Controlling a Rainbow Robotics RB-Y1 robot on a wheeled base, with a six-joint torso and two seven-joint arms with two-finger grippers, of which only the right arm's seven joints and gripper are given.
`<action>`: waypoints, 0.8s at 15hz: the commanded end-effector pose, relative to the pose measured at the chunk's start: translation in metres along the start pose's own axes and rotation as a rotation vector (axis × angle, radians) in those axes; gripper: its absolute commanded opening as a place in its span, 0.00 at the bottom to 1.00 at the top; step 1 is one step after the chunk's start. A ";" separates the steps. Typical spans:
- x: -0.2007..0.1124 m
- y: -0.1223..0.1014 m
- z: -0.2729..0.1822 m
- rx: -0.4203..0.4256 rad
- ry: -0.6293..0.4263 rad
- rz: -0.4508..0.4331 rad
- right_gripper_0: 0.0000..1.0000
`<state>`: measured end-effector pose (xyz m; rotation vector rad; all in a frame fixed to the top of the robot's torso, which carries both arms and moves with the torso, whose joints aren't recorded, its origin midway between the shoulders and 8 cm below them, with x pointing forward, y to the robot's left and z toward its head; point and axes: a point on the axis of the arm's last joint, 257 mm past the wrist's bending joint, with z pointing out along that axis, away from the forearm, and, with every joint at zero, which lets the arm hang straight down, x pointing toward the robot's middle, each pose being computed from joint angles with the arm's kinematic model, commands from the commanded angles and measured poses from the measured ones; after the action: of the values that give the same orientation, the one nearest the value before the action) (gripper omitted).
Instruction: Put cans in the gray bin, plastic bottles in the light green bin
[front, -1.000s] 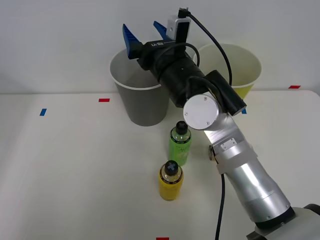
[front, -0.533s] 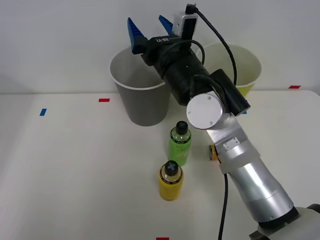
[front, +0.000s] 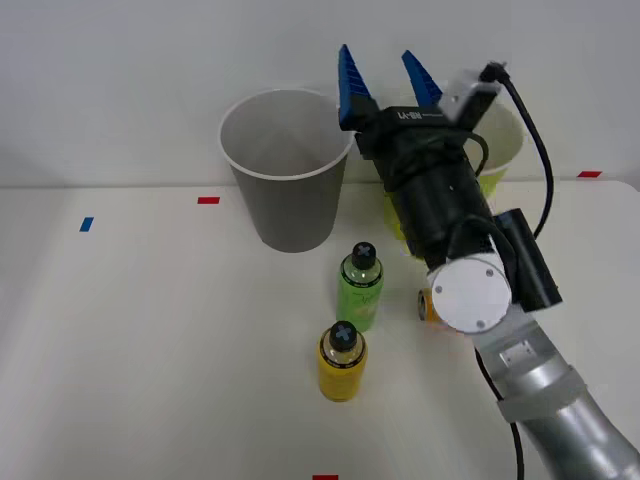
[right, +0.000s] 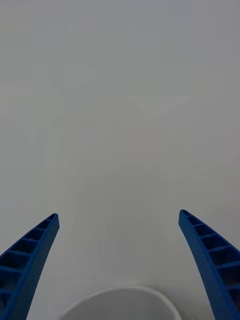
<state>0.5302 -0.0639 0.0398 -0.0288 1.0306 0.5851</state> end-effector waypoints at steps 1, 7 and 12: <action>-0.011 -0.027 -0.057 0.068 -0.039 -0.122 0.81; -0.024 -0.088 -0.157 0.219 -0.012 -0.287 0.81; -0.017 -0.126 -0.232 0.356 0.067 -0.374 0.81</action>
<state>0.4057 -0.2368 -0.0879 0.0548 1.1244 0.0868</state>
